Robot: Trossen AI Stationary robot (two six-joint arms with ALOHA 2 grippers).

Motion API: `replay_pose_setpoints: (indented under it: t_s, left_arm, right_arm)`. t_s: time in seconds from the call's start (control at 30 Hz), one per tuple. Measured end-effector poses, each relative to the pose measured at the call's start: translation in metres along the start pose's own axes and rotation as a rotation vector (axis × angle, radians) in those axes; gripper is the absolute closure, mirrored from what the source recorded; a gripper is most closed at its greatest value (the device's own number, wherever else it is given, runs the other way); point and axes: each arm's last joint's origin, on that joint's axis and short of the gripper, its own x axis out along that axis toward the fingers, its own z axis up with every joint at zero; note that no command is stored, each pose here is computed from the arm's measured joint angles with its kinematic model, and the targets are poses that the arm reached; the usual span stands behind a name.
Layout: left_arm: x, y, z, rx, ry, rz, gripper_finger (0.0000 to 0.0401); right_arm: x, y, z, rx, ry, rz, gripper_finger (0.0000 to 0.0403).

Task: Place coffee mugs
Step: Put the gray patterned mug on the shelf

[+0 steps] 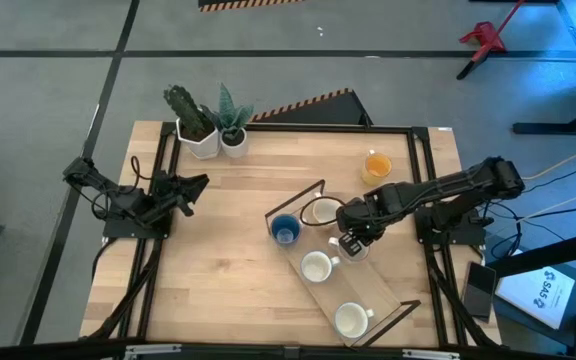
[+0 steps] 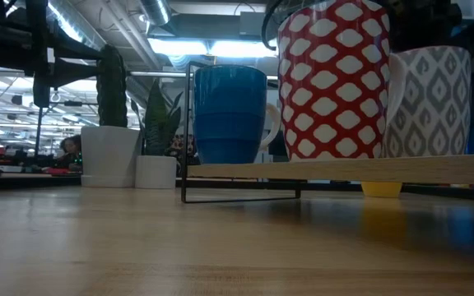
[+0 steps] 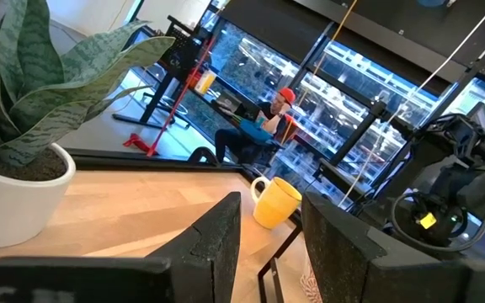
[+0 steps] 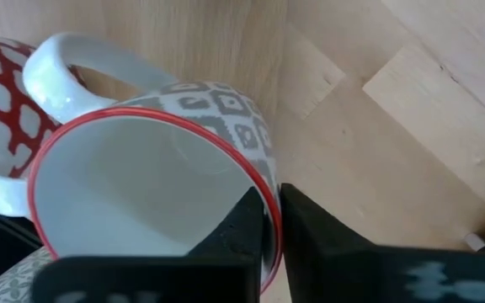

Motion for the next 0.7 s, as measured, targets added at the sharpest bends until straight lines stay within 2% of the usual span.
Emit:
replay_pose_setpoints:
  t_s: [0.37,0.7]
  left_arm:
    - [0.0000,0.0000,0.0000,0.000,0.000,0.000,0.0280]
    - [0.0000,0.0000,0.0000,-0.001,0.000,0.000,0.0280]
  right_arm:
    - [0.0015,0.0000,0.0012,-0.004,-0.024,-0.012,0.0352]
    - [0.0011,0.0042,0.0032,-0.025,-0.046,0.034,0.0307]
